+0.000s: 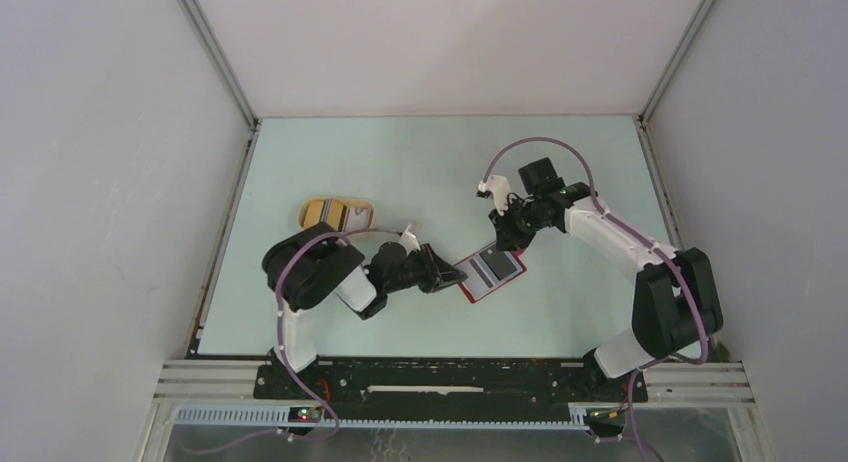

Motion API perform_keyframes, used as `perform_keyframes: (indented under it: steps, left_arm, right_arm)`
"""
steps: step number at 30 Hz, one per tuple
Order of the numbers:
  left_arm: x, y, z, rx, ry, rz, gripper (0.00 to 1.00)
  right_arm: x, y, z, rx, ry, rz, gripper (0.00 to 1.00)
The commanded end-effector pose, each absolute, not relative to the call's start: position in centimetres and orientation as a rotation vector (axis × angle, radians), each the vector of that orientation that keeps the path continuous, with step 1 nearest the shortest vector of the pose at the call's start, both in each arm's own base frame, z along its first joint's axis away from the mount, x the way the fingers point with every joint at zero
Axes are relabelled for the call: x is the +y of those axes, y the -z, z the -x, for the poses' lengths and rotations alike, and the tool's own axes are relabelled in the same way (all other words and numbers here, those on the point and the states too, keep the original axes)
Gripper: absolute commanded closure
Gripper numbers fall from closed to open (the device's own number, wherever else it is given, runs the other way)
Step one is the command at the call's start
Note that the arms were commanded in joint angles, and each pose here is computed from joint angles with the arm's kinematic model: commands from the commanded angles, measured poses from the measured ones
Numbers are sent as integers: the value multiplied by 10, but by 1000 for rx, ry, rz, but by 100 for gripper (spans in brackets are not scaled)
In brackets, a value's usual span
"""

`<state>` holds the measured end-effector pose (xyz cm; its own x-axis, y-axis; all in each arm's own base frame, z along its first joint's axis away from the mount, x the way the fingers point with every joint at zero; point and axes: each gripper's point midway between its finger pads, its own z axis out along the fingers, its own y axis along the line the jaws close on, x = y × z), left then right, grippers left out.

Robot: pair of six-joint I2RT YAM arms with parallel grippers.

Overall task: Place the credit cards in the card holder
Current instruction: Insert the credit card into the card slot, then turn over the card slot in the card holder.

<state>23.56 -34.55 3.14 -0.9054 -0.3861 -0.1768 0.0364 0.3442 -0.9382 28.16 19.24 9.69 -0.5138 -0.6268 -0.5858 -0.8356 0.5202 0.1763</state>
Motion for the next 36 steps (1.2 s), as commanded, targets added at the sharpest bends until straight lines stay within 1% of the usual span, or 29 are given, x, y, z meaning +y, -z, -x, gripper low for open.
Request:
perform_keyframes:
  steps: [1,5,10,15,18,20,21,24,25,27,30,31,36]
  left_arm:
    - [-331,-52,-238,2182,1448,143,74]
    - [-318,-77,-236,2112,1346,1,70]
    - [-288,-107,-239,2045,1100,-149,59]
    - [-250,-154,-244,1936,883,-203,51]
    - [-223,-180,-241,1862,780,-180,39]
    - [-208,-193,-238,1817,740,-167,29]
    - [-202,-199,-237,1799,726,-157,21]
    - [-192,-211,-231,1751,719,-146,4]
    - [-190,-214,-230,1739,723,-147,1]
    - [-190,-219,-228,1726,734,-149,0]
    - [-190,-222,-228,1732,744,-132,0]
    - [-192,-223,-227,1733,757,-141,0]
    - [-195,-238,-218,1782,784,-168,0]
  right_arm:
    - [196,-144,-275,2153,-701,1217,82]
    - [184,-168,-276,2084,-701,1160,77]
    - [169,-190,-275,2015,-709,1081,66]
    - [166,-203,-267,1958,-783,1066,64]
    - [168,-213,-262,1907,-790,1075,63]
    - [168,-220,-258,1870,-787,1079,63]
    - [168,-224,-256,1848,-781,1082,62]
    - [165,-236,-253,1787,-744,1081,59]
    - [164,-239,-253,1774,-732,1076,57]
    - [162,-243,-253,1760,-719,1059,47]
    - [162,-245,-254,1772,-760,1018,27]
    - [165,-244,-252,1772,-800,1019,25]
    - [177,-248,-244,1738,-920,1056,24]
